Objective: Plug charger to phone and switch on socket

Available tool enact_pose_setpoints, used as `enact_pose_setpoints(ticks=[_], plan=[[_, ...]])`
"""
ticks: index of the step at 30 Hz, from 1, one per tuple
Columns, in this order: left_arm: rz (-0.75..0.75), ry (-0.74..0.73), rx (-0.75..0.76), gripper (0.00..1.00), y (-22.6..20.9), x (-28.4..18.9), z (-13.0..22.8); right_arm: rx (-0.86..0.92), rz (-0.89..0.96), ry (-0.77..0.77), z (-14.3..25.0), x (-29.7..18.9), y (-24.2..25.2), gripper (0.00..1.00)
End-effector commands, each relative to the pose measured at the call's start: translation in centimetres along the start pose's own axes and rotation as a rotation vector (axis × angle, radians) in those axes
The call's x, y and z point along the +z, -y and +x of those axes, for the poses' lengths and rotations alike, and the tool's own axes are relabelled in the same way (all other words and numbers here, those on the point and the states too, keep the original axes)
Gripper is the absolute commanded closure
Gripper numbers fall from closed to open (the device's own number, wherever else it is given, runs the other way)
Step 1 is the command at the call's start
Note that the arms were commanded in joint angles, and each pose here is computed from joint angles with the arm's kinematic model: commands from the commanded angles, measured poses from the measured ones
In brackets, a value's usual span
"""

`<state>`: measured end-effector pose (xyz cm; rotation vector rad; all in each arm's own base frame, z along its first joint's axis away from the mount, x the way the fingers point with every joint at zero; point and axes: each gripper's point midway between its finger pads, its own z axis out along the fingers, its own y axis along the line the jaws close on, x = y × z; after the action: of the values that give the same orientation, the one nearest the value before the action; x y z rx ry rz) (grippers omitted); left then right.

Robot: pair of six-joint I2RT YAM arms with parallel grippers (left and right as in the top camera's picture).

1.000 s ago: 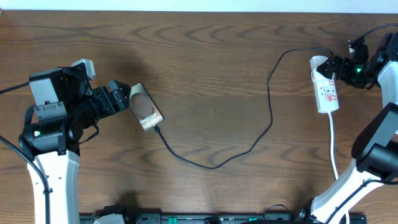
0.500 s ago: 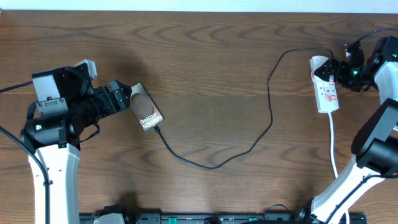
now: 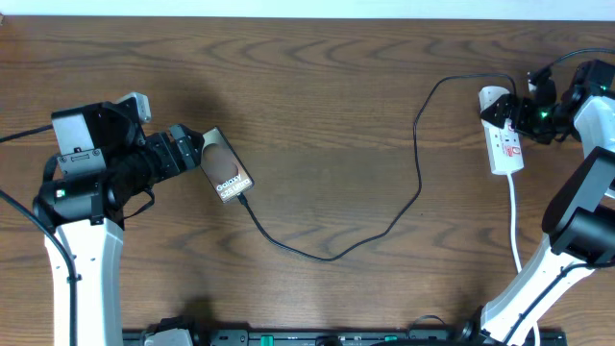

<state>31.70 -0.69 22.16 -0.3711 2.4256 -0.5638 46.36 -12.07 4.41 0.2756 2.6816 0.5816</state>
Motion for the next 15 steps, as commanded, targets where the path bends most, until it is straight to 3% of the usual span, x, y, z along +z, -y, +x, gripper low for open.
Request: enact_pose_setpoints(ticks=[1, 15], plan=[[0.009, -0.007, 0.02, 0.11, 0.1, 0.1, 0.1, -0.004, -0.034, -0.015, 0.0, 1.2, -1.4, 0.01], [0.009, -0.007, 0.019, 0.1, 0.1, 0.1, 0.1, 0.001, -0.048, -0.025, -0.1, 2.3, -3.7, 0.01]])
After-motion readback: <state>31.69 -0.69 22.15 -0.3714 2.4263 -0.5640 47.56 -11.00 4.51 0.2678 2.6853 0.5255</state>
